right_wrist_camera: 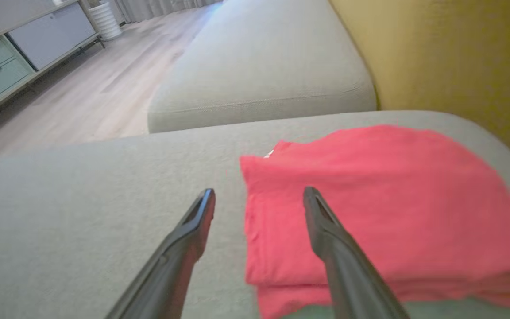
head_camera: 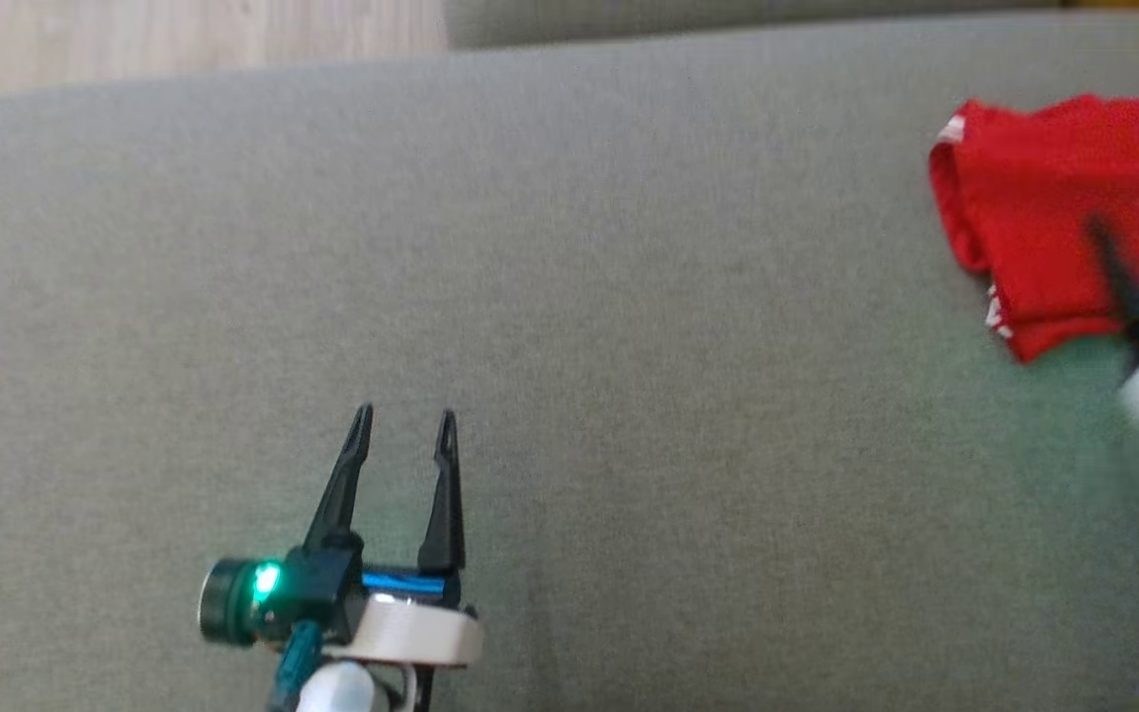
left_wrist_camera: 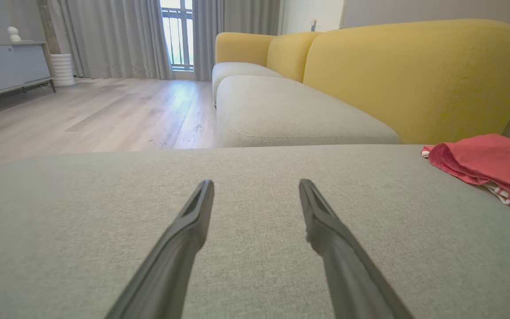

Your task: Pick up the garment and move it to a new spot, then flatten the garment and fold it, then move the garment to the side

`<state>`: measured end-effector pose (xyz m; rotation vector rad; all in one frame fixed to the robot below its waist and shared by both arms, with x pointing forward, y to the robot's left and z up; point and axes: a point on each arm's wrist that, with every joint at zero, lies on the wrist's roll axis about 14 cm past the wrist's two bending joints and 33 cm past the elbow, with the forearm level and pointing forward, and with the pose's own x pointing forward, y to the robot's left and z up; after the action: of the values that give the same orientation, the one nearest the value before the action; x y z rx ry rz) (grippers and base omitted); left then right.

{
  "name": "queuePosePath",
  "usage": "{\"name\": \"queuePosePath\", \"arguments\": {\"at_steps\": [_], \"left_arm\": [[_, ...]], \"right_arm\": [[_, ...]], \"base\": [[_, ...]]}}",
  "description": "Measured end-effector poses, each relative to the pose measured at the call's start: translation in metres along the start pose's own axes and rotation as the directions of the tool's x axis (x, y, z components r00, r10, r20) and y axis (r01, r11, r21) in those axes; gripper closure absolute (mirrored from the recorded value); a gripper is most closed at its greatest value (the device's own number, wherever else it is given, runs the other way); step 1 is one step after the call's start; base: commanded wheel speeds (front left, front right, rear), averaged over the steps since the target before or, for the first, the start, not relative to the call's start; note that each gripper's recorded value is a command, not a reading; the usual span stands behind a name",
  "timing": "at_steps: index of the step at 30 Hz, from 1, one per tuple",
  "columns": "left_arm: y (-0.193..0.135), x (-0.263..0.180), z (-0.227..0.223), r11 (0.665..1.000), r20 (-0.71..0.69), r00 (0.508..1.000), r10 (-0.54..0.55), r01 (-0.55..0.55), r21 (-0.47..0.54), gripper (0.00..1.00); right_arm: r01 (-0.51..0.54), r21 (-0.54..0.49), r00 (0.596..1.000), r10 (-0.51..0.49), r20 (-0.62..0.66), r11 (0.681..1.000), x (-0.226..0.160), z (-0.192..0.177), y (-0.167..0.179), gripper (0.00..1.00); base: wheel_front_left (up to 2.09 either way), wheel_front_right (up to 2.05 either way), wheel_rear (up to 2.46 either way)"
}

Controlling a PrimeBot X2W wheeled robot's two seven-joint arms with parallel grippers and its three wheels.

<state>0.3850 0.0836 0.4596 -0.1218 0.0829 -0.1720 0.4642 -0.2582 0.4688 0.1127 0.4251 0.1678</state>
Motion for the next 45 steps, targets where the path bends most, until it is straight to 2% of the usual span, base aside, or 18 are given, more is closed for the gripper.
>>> {"name": "queuePosePath", "arguments": {"at_steps": [7, 13, 18, 21, 23, 29, 45], "left_arm": [[0.009, -0.031, 0.026, 0.999, 0.078, 0.996, 0.046, -0.046, 0.003, 0.00], [0.020, -0.061, 0.033, 0.995, 0.112, 0.989, 0.100, -0.099, -0.015, 0.00], [0.025, -0.076, 0.037, 0.992, 0.131, 0.984, 0.122, -0.120, -0.024, 0.00], [0.024, -0.084, 0.044, 0.992, 0.156, 0.980, 0.122, -0.118, -0.033, 0.00], [0.023, -0.088, 0.047, 0.993, 0.168, 0.979, 0.118, -0.113, -0.035, 0.00], [0.026, -0.102, 0.043, 0.992, 0.165, 0.978, 0.129, -0.125, -0.037, 0.00], [0.024, -0.107, 0.040, 0.993, 0.159, 0.980, 0.117, -0.115, -0.027, 0.00]], "right_arm": [[-0.153, 0.008, 0.984, 0.152, 0.092, 0.988, -0.022, -0.033, 0.086, 0.00], [-0.207, -0.039, 0.953, 0.211, 0.217, 0.978, -0.045, -0.053, 0.132, 0.00], [-0.183, -0.038, 0.940, 0.186, 0.287, 0.982, -0.056, -0.050, 0.142, 0.00], [-0.166, -0.039, 0.903, 0.168, 0.395, 0.985, -0.072, -0.027, 0.150, 0.00], [-0.154, -0.042, 0.896, 0.157, 0.416, 0.987, -0.083, -0.029, 0.153, 0.00], [-0.091, -0.009, 0.922, 0.088, 0.378, 0.996, -0.107, -0.063, 0.142, 0.00], [-0.077, -0.013, 0.916, 0.076, 0.393, 0.997, -0.116, -0.064, 0.142, 0.00]], "base": [[0.00, 0.00, 0.00], [0.00, 0.00, 0.00], [0.00, 0.00, 0.00], [0.00, 0.00, 0.00], [0.00, 0.00, 0.00], [0.00, 0.00, 0.00], [0.00, 0.00, 0.00]]}}
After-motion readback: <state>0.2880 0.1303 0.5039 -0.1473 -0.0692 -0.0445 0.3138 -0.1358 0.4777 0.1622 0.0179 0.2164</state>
